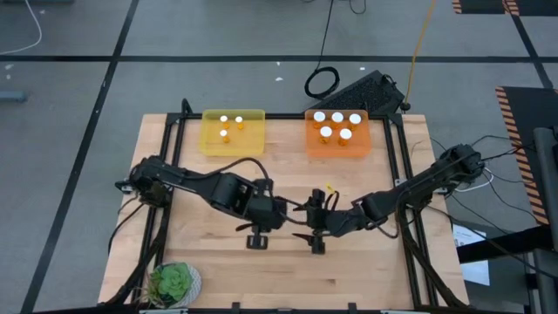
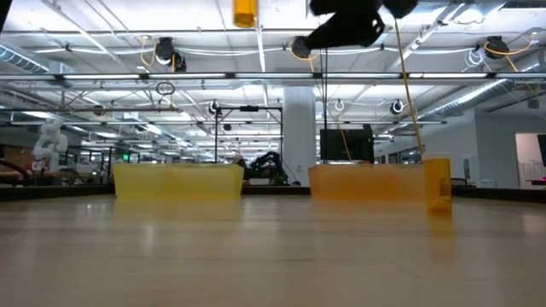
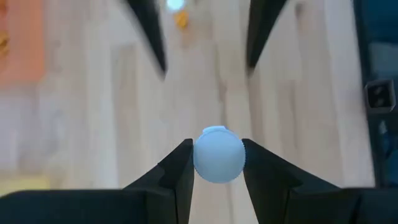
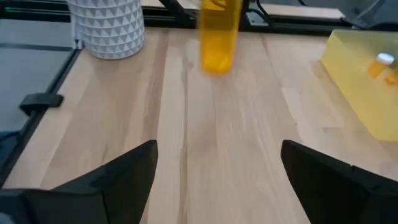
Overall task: Pick and place medicine bottles into bin by pill shape (circle, oval)
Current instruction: Put the small yellow pill bottle into the transparent yellow bin
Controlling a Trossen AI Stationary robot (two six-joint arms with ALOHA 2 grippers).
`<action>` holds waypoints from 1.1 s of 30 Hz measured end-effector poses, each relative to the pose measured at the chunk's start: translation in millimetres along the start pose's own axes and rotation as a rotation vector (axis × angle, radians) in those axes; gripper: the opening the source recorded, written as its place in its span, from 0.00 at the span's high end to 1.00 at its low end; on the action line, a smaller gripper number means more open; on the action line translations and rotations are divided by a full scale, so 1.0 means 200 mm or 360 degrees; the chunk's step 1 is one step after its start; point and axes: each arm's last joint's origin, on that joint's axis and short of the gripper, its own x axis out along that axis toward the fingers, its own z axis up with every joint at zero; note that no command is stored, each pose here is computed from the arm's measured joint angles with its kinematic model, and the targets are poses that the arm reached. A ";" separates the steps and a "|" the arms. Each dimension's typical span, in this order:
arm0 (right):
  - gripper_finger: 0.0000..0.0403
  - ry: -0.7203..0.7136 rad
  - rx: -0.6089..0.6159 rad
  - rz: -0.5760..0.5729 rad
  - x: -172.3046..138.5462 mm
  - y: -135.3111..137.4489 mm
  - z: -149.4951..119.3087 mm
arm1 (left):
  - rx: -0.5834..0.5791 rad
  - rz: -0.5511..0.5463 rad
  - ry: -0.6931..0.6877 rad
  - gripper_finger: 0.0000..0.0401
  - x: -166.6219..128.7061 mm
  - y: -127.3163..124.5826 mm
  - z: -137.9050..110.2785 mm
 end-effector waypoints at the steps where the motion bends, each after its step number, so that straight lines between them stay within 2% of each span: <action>1: 0.16 0.0000 -0.0015 0.0002 -0.03 -0.01 0.01 | 0.0001 0.0013 0.0014 0.69 -0.02 0.01 -0.01; 6: 0.16 -0.0026 -0.0141 0.0014 -0.16 -0.07 -0.01 | -0.0027 0.0062 -0.0007 0.69 -0.16 0.11 -0.06; 11: 0.16 -0.0062 -0.0261 0.0002 -0.26 -0.15 -0.07 | -0.0052 0.0135 -0.0063 0.69 -0.37 0.24 -0.15; 21: 0.16 -0.0253 -0.0442 -0.0079 -0.36 -0.27 -0.11 | -0.0254 0.0345 -0.0311 0.69 -0.77 0.53 -0.38; 25: 0.16 -0.0269 -0.0493 -0.0125 -0.37 -0.31 -0.11 | -0.0397 0.0496 -0.0348 0.69 -0.84 0.64 -0.46; 33: 0.16 -0.0242 -0.0508 -0.0166 -0.35 -0.36 -0.11 | -0.0513 0.0639 -0.0239 0.69 -0.85 0.86 -0.52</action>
